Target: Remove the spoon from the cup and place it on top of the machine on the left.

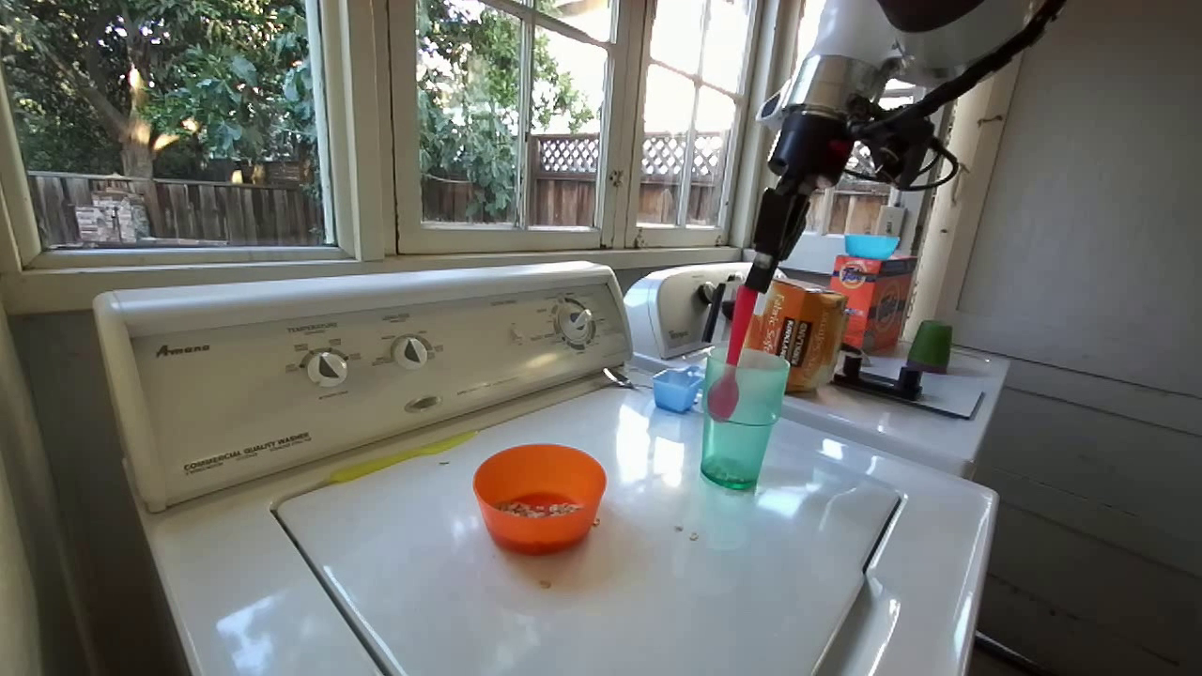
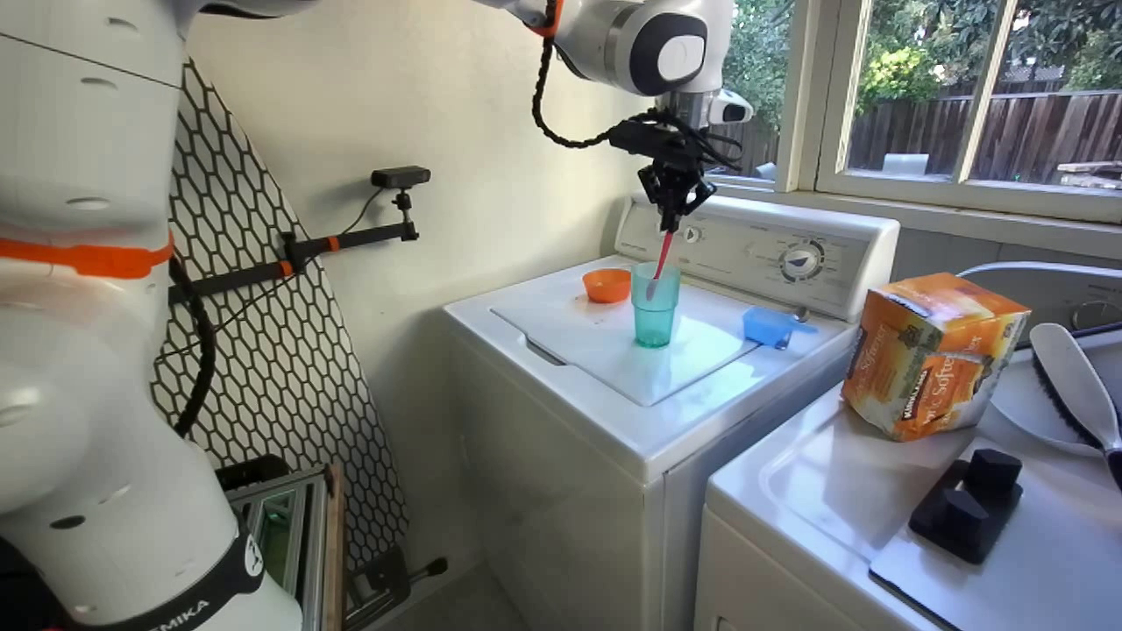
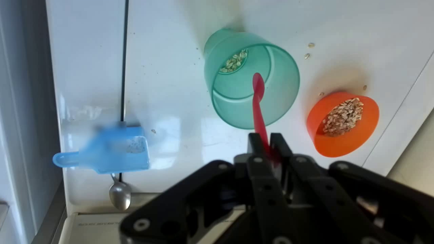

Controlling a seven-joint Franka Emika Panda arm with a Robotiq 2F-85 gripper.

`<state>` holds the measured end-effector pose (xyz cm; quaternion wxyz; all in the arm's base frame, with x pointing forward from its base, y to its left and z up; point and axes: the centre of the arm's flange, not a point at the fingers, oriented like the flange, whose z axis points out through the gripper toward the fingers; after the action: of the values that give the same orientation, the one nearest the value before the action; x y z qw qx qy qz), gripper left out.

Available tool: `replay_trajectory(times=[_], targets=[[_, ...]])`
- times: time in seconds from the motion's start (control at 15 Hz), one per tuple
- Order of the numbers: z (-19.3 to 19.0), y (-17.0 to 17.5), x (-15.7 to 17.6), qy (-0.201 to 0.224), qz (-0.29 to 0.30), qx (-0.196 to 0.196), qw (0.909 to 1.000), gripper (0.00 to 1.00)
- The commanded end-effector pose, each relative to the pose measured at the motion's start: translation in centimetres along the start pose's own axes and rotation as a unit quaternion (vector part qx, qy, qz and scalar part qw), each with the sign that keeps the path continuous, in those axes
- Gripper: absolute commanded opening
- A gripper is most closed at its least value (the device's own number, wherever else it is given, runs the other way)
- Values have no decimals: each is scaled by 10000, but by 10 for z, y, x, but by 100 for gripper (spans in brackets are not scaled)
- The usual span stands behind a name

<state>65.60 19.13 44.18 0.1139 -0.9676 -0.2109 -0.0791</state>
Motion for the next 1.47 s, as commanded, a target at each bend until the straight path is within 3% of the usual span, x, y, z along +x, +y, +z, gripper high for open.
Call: replay_trajectory(times=[0.0,0.2,0.4,0.73,1.0,1.4], targets=[[-39,-28,-28,67,5,-542,9985,3],[-67,-56,-42,240,-254,-1166,9926,3],[-88,-81,-53,257,-405,-1981,9790,3],[-98,-124,-49,424,-780,-2797,9560,3],[-69,-173,-37,682,-1644,-3262,9284,3],[-5,-220,-32,1178,-3174,-3637,8678,3]])
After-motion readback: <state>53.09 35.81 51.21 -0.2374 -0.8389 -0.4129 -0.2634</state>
